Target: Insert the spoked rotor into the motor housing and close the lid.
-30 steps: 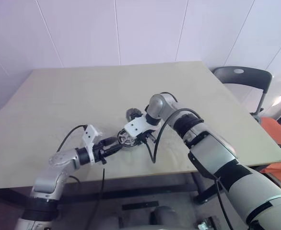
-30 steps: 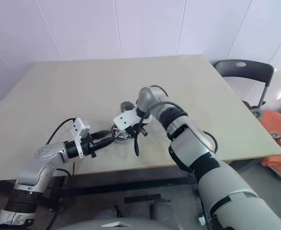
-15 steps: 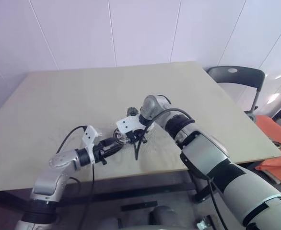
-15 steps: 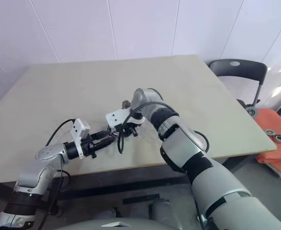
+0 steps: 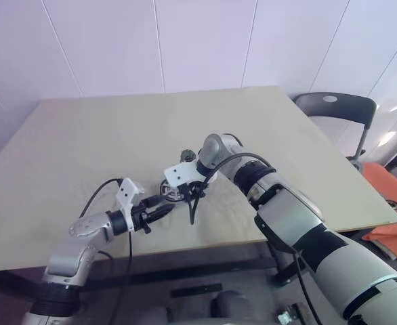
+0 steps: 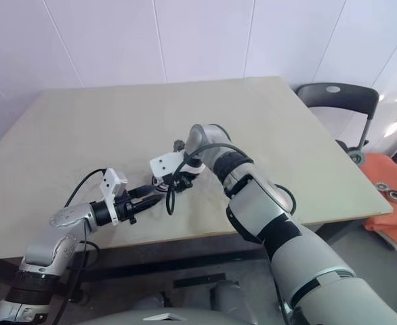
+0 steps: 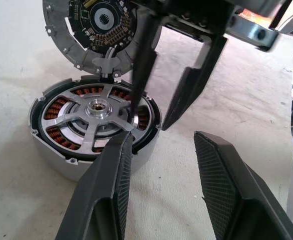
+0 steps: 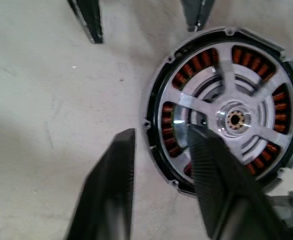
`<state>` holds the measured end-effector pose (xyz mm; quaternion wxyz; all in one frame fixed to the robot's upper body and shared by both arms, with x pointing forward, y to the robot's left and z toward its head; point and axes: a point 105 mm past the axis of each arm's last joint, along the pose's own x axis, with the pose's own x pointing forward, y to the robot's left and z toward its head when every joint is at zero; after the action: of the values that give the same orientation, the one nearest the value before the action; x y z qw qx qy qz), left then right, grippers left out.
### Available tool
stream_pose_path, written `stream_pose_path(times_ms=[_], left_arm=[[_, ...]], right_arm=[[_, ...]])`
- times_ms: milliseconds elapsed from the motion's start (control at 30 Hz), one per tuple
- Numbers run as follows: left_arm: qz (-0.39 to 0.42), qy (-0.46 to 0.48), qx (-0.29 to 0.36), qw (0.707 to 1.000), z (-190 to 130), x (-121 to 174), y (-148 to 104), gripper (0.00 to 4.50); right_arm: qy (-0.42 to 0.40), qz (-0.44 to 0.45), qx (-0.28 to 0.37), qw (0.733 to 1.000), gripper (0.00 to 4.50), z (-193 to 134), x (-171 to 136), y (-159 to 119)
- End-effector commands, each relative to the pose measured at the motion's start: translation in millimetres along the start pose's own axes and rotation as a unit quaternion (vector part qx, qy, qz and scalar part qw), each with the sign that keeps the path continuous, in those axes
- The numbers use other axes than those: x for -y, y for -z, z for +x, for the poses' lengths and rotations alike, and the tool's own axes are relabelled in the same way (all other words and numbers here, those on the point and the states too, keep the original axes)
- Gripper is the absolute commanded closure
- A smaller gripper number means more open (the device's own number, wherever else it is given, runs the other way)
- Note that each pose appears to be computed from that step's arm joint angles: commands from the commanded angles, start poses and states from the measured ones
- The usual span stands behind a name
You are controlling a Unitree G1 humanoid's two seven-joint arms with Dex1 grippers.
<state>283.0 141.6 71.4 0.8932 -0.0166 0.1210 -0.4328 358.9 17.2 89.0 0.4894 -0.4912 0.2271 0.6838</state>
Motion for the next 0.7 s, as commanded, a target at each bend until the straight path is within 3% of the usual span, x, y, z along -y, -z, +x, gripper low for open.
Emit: stream_pose_path(times_ms=[33,300,533,700], left_arm=[[0.021,0.006,0.02,1.0,-1,2,-15,2.38],[0.022,0.005,0.018,1.0,-3,1,-15,2.38],[0.023,0.009,0.018,1.0,-2,0,-16,2.38],[0.024,0.01,0.018,1.0,-1,0,-16,2.38]], right_arm=[[0.004,-0.029,0.018,0.999,2.91,-15,5,-12],[-0.052,-0.105,0.06,0.991,2.91,-32,-12,-19],[0.033,-0.227,0.044,0.972,2.91,-23,-6,-15],[0.041,-0.238,0.039,0.97,2.91,-18,-5,-15]])
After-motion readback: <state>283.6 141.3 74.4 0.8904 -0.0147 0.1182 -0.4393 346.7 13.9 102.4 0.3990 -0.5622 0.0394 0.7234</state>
